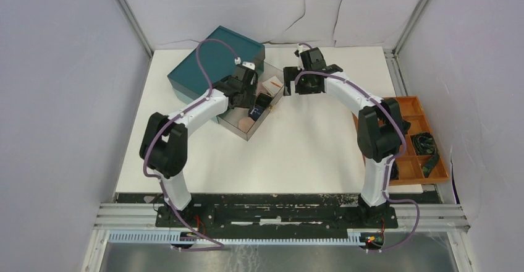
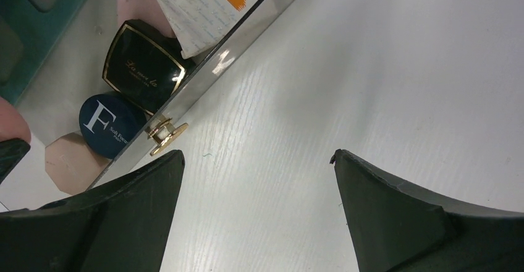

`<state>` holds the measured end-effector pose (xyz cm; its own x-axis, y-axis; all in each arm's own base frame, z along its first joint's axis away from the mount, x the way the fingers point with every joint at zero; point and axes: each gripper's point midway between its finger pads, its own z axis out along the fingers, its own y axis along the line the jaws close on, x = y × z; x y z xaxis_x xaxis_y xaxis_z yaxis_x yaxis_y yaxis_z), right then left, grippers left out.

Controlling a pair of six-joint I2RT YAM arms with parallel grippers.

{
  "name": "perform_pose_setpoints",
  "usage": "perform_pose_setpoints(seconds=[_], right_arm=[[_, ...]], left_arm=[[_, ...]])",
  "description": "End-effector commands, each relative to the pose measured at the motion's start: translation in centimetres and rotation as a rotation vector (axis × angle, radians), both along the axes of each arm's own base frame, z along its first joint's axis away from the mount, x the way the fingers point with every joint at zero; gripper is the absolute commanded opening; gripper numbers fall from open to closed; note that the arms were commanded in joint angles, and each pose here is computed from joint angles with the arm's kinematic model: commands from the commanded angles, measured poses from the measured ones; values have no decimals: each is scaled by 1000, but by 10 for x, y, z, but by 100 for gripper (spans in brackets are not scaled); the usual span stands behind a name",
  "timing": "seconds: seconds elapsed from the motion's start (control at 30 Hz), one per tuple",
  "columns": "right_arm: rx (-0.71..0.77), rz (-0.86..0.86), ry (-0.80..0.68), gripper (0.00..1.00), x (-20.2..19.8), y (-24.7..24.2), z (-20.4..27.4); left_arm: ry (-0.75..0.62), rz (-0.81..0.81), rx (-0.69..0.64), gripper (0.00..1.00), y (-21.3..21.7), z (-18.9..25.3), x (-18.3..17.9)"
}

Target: Organize the makeup

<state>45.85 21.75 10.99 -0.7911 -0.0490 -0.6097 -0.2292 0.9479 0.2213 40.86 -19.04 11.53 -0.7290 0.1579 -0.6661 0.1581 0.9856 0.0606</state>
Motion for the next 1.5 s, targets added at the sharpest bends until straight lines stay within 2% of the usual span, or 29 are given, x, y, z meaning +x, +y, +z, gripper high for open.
perform_pose_setpoints(seconds=[0.0, 0.1, 0.33, 0.53, 0.6, 0.77, 0.83, 0.9, 0.93, 1.0, 1.03, 1.07, 1.3, 1.47], right_arm=[[32, -11, -70, 98, 2, -3, 29], [28, -10, -58, 98, -1, -4, 25], [15, -13, -40, 99, -5, -7, 20], [8, -17, -36, 98, -10, -9, 23], [0, -22, -35, 98, -10, -12, 23], [-7, -24, -18, 94, -14, -13, 21], [4, -23, -1, 90, -18, -12, 18], [21, -21, 16, 78, -21, -9, 14], [32, -24, 26, 67, -23, -8, 13], [59, -19, 48, 29, -26, -3, 11], [74, -13, 62, 11, -27, 1, 8], [91, -10, 79, 2, -29, 4, 6], [197, -16, 119, 1, -25, 33, -3], [230, -29, 152, 1, -12, 50, -20]], left_arm=[[-47, -55, 17, 68, -3, -2, 16], [-62, -73, 26, 99, -3, 3, 20], [-73, -104, 48, 99, -2, 23, 19], [-173, -146, -80, 100, -19, 98, 14], [-211, -162, -103, 95, -25, 125, 13], [-319, -170, -132, 56, -28, 182, 16], [-352, -139, -114, 47, -17, 193, 24], [-350, -108, -113, 30, -2, 191, 36], [-338, -85, -118, 23, 8, 186, 44], [-325, -55, -127, 5, 25, 178, 55], [-320, -40, -127, 3, 34, 174, 60], [-316, -29, -130, 3, 41, 170, 65], [-260, 56, -132, 3, 95, 129, 101], [-192, 69, -117, 3, 109, 92, 108]])
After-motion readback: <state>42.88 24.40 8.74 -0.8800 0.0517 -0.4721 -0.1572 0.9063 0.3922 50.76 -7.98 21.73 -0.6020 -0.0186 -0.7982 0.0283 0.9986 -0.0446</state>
